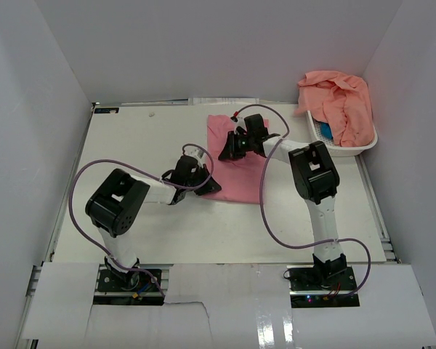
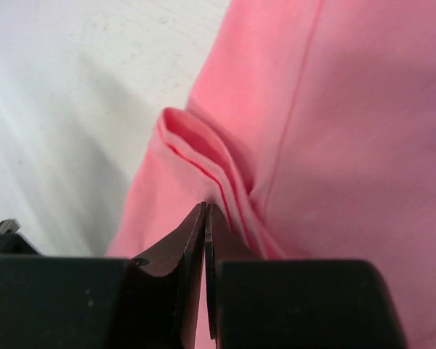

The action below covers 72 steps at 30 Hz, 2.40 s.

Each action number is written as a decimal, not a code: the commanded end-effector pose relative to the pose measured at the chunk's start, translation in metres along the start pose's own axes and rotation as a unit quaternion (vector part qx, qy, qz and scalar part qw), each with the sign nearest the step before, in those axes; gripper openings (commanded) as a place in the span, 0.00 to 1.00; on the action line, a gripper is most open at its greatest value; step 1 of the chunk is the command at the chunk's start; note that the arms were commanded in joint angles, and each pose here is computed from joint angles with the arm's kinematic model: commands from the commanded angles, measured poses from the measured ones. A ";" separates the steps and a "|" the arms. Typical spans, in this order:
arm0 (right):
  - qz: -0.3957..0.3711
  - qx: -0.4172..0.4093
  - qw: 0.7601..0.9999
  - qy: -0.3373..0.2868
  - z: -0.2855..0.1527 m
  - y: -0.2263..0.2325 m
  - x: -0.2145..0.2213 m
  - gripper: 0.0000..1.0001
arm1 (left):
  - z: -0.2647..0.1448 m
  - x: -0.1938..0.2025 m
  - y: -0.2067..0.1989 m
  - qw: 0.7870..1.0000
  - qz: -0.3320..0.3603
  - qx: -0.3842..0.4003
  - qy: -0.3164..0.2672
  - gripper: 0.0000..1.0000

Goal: Fold and stack the t-shirts
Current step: Fold the folded rectangular tshirt in 1/3 of the way

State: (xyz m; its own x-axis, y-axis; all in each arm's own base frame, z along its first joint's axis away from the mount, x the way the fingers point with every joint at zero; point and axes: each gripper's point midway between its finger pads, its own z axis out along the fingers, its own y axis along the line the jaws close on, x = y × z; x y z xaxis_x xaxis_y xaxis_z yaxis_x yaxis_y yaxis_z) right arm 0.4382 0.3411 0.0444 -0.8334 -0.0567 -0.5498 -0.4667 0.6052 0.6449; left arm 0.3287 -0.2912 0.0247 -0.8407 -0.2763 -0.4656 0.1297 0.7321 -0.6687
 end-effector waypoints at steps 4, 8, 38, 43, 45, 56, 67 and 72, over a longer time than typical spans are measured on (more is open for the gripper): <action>-0.004 0.035 0.999 -0.007 0.015 -0.033 -0.017 0.08 | -0.010 0.031 0.035 0.997 -0.004 -0.062 0.036 0.00; -0.009 0.009 1.000 -0.027 0.013 -0.022 -0.046 0.08 | -0.014 0.038 0.039 0.997 -0.005 -0.071 0.037 0.00; -0.029 -0.037 0.999 -0.013 -0.068 0.018 0.051 0.15 | -0.042 0.026 0.013 0.997 0.024 -0.073 0.011 0.00; -0.018 -0.021 1.000 -0.012 -0.054 0.000 0.051 0.13 | -0.041 0.029 0.019 0.996 0.028 -0.083 0.015 0.00; -0.016 -0.016 1.000 -0.013 -0.050 -0.006 0.049 0.12 | -0.040 0.030 0.022 0.996 0.027 -0.087 0.015 0.00; 0.015 0.015 0.999 -0.041 -0.040 -0.042 0.034 0.11 | -0.041 0.038 0.032 0.995 0.029 -0.097 0.023 0.00; 0.027 0.036 0.997 -0.070 -0.048 -0.069 0.007 0.11 | -0.042 0.039 0.033 0.994 0.029 -0.098 0.022 0.00; 0.005 0.039 0.996 -0.075 -0.048 -0.069 -0.022 0.11 | -0.042 0.039 0.033 0.994 0.029 -0.099 0.023 0.00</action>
State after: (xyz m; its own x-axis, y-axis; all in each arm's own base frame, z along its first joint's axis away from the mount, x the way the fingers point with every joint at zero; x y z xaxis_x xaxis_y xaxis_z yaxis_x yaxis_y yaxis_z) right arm 0.4437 0.2743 0.0314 -0.8245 0.0590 -0.5627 -0.4171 0.6086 0.6750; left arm 0.2931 -0.2692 0.0252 -0.8410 -0.2397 -0.4850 0.1027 0.8094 -0.5781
